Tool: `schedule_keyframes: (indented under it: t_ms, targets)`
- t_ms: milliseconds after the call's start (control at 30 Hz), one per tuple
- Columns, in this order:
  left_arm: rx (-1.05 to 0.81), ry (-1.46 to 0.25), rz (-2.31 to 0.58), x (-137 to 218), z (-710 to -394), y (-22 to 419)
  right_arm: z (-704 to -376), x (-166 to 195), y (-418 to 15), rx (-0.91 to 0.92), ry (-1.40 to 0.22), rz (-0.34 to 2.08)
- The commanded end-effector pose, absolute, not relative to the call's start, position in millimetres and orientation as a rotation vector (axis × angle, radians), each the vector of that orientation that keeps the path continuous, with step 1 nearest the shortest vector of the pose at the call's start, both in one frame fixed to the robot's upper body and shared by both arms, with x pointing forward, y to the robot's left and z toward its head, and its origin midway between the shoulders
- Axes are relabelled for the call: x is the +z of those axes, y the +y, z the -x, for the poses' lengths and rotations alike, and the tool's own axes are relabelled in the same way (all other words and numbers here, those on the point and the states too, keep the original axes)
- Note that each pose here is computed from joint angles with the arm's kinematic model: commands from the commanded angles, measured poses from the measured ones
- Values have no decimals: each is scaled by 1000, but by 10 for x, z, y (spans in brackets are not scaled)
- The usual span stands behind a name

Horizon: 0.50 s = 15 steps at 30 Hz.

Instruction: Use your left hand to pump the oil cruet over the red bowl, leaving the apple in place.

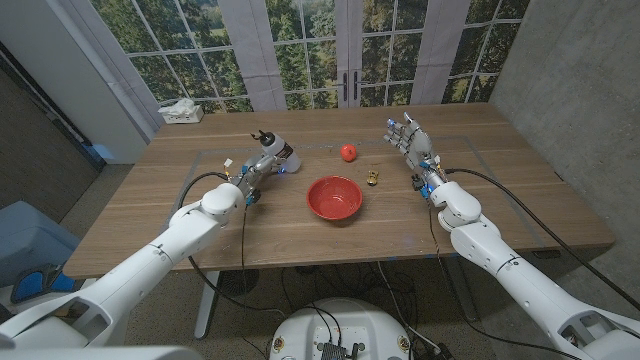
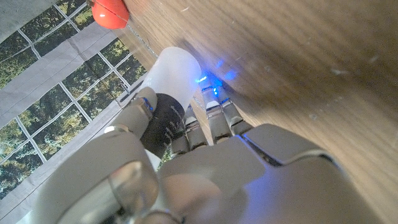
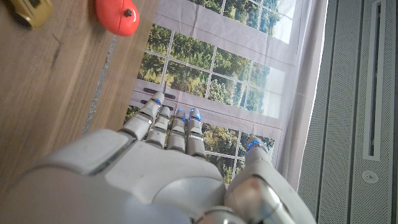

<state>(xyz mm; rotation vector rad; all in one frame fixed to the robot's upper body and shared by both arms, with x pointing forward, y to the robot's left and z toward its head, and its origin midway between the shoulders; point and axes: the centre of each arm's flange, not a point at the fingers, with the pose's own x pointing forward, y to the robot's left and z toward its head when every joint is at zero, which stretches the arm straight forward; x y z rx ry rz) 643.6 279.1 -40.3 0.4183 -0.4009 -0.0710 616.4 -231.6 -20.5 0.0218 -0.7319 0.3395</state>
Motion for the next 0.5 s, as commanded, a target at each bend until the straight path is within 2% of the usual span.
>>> schedule_keyframes:
  t_ms: [33, 500]
  targets:
    - [-63, -381, -417, -343, -6351, 2795, -6140, -234, -2322, 337, -734, -29]
    - [-12, -424, -462, -243, -6195, 2765, -6124, -214, -2336, 347, -737, -21]
